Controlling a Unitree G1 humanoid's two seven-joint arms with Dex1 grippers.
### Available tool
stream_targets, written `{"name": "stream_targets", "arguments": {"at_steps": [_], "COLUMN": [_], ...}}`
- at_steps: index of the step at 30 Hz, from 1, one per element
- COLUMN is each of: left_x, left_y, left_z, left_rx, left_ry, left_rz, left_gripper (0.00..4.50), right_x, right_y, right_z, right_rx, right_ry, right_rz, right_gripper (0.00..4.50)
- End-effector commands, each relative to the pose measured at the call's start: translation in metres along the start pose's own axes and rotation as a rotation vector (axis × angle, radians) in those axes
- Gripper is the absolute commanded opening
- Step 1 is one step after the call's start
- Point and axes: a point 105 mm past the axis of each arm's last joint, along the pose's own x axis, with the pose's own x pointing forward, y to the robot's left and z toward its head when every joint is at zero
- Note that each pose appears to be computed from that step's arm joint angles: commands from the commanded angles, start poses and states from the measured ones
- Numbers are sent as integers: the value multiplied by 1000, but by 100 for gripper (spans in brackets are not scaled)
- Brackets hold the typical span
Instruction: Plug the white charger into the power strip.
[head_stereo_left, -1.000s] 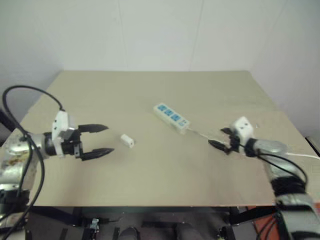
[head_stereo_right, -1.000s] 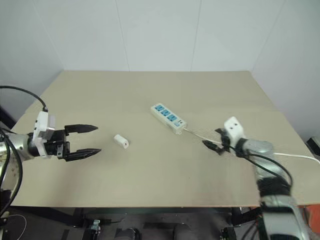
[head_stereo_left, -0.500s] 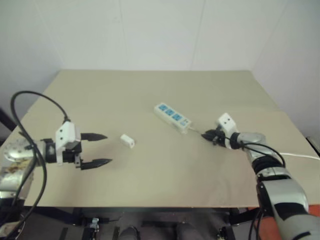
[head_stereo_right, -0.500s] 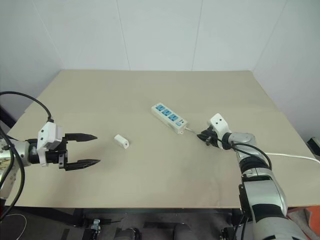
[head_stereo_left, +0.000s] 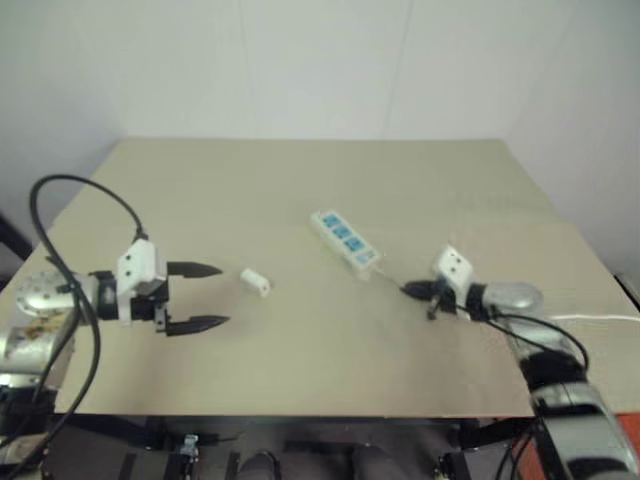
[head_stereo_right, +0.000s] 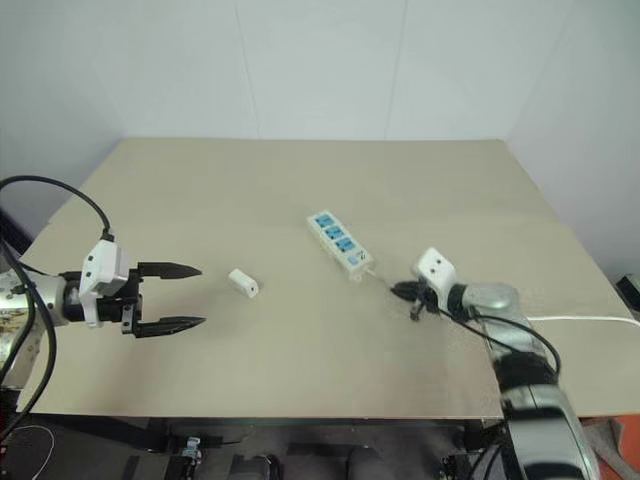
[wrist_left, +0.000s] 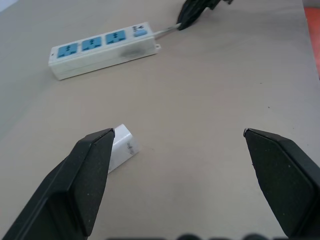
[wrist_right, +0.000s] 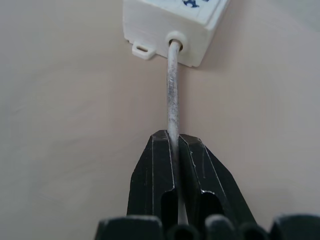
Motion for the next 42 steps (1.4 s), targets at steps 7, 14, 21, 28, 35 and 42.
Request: {"name": "stream_targets", "arguments": {"at_steps": [7,14,21,28,35,42], "left_x": [8,13,15,16,17,18], "left_y": [7,9,8,8,9,7], "left_z": [6,5,4,3,6,5], "left_rx": [40,38,40,46,47,53], "left_ry": [-14,-12,-11,-7,-18,-18], "left_rz": [-30,-60,-63,-64,-72,-61], "left_gripper": [450,450,450,450,450,450], "right_x": [-45,-34,-25,-11,7,17], "right_y": [25,33,28,34,38,39], "right_z": [3,7,42,51,51,36], "right_rx": [8,31,122,164,167,194], "right_ry": [-8,-58,-257,-306,-314,-263], "right_rz": [-55,-126,-292,-299,-284,-301], "right_gripper": [1,196,432,442,442,442]}}
